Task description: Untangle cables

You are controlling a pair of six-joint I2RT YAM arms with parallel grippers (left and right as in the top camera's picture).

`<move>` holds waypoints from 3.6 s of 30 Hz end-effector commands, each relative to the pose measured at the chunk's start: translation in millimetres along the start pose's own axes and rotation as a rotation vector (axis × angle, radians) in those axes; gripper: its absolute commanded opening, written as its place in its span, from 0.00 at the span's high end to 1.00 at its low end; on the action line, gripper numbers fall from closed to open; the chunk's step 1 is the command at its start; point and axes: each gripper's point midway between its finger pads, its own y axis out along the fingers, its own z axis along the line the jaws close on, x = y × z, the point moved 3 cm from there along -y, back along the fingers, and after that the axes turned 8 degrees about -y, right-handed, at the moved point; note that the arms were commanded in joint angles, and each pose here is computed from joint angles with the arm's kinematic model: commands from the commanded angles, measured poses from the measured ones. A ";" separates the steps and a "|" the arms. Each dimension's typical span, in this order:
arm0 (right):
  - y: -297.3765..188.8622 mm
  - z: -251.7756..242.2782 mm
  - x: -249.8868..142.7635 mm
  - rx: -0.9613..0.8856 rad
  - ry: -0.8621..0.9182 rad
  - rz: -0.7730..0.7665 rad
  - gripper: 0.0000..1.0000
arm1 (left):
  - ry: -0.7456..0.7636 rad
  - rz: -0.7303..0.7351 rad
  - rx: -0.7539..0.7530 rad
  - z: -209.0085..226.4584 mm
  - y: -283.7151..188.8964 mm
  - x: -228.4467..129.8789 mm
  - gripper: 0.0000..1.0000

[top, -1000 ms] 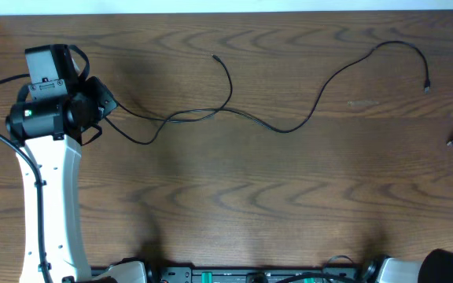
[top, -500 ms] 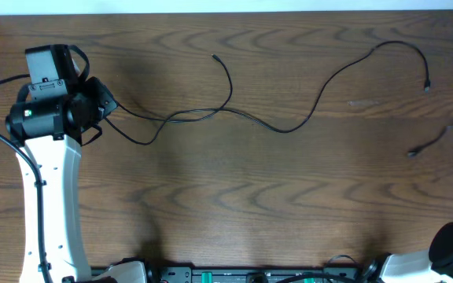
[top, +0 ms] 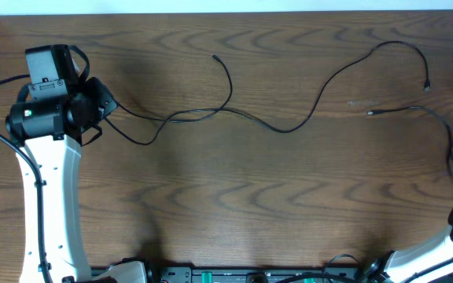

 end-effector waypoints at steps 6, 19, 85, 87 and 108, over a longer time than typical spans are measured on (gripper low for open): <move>31.4 16.6 -21.2 0.055 -0.020 0.159 0.99 | 0.005 0.009 0.024 5.2 4.7 -1.6 0.93; 36.1 19.2 -26.3 0.063 -0.054 0.187 0.99 | 0.005 0.015 0.027 5.9 4.7 -2.7 0.93; -67.0 279.5 -47.5 0.606 -0.492 -0.236 0.75 | 0.005 0.006 0.022 4.7 4.7 -0.9 0.92; -57.3 285.6 -56.2 0.595 -0.479 -0.234 0.81 | 0.005 0.006 0.022 4.7 4.7 -0.9 0.93; 33.6 281.3 -118.7 0.518 -0.477 -0.207 0.99 | 0.005 0.006 0.021 4.6 4.7 -0.8 0.93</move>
